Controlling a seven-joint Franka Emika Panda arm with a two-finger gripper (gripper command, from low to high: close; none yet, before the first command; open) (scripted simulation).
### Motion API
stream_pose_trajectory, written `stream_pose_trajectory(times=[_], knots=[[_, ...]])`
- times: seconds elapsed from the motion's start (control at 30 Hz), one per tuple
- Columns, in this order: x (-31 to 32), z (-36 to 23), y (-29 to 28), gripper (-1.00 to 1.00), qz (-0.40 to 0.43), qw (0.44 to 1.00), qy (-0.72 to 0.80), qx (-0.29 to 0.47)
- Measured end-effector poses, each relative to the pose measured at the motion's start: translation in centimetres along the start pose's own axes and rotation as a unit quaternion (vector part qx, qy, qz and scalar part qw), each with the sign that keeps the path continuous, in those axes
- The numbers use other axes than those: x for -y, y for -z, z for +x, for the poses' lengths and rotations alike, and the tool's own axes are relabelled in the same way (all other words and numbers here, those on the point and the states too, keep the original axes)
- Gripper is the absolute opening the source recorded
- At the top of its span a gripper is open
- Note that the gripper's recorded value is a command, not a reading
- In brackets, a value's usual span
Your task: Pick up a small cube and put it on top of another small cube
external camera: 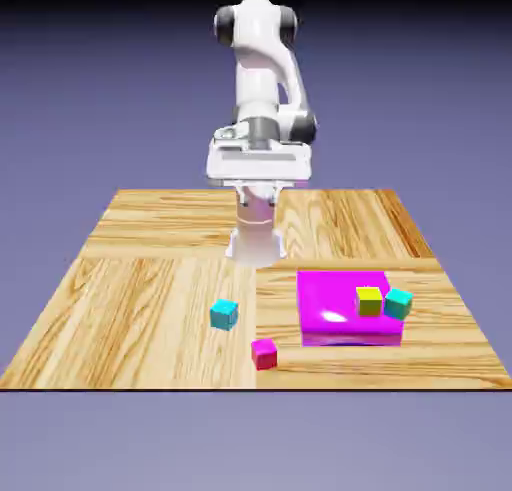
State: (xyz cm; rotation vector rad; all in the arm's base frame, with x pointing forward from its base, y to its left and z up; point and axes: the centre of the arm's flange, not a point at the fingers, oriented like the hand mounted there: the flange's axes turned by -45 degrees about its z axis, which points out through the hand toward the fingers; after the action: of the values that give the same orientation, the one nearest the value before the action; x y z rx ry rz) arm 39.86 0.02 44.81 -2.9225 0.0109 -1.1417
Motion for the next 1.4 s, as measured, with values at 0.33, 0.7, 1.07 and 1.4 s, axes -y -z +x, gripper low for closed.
stream_pose_trajectory(times=[0.33, 0.7, 1.07, 1.4], knots=[[-3.5, -2.4, -11.5, 0.00, -0.030, 0.943, -0.260, 0.208], [-5.6, -9.2, -23.1, 0.00, -0.060, 0.746, -0.519, 0.413], [-3.2, -16.9, -30.7, -1.00, -0.066, 0.646, -0.592, 0.477], [6.8, -7.7, -24.3, -1.00, -0.022, 0.732, -0.400, 0.551]])
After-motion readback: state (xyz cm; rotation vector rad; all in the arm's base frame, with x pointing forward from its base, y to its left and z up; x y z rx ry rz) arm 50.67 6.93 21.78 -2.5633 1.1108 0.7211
